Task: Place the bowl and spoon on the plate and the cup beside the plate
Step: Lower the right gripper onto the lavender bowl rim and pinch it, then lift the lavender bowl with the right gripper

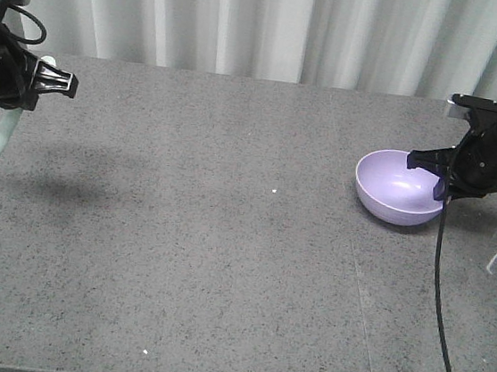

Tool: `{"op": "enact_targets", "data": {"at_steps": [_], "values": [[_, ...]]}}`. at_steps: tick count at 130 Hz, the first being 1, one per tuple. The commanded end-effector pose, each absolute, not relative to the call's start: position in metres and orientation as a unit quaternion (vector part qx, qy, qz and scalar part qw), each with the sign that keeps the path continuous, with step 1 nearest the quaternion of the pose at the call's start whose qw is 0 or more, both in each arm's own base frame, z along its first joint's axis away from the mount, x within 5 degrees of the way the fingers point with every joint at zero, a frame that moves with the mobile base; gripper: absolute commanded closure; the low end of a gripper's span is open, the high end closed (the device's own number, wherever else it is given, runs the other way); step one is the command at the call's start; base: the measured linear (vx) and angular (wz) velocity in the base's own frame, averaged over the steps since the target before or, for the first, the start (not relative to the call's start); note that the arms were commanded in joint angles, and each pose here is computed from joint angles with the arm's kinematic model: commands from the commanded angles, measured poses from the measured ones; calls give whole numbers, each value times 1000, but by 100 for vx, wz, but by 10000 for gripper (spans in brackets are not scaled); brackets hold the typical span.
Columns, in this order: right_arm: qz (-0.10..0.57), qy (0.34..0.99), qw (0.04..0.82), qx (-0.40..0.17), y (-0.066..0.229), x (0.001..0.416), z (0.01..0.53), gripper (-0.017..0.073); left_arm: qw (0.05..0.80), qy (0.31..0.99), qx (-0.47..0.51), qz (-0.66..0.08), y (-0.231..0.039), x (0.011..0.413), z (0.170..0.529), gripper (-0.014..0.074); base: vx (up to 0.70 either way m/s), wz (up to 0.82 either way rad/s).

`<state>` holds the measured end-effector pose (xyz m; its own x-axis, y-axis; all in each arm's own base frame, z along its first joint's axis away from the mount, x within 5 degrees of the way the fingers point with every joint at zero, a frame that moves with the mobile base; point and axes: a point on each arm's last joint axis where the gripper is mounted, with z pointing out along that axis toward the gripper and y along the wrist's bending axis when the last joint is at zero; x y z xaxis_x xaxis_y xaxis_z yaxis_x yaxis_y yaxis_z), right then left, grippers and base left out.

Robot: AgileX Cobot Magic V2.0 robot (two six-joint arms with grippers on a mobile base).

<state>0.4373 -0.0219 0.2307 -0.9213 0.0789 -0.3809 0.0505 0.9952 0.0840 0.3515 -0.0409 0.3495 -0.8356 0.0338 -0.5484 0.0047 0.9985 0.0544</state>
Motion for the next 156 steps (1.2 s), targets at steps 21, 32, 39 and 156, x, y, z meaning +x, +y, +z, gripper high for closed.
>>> {"op": "enact_targets", "data": {"at_steps": [21, 32, 39, 156], "values": [[34, 957, 286, 19, -21, 420, 302, 564, 338, 941, 11, 21, -41, 345, 375, 601, 0, 0], [33, 950, 309, 16, -20, 410, 324, 564, 338, 941, 11, 21, -41, 345, 375, 601, 0, 0], [32, 946, 321, 15, -20, 405, 334, 564, 338, 941, 11, 21, -41, 345, 375, 601, 0, 0], [21, 909, 416, 2, -14, 328, 399, 563, 338, 941, 11, 21, -41, 345, 375, 601, 0, 0]]}}
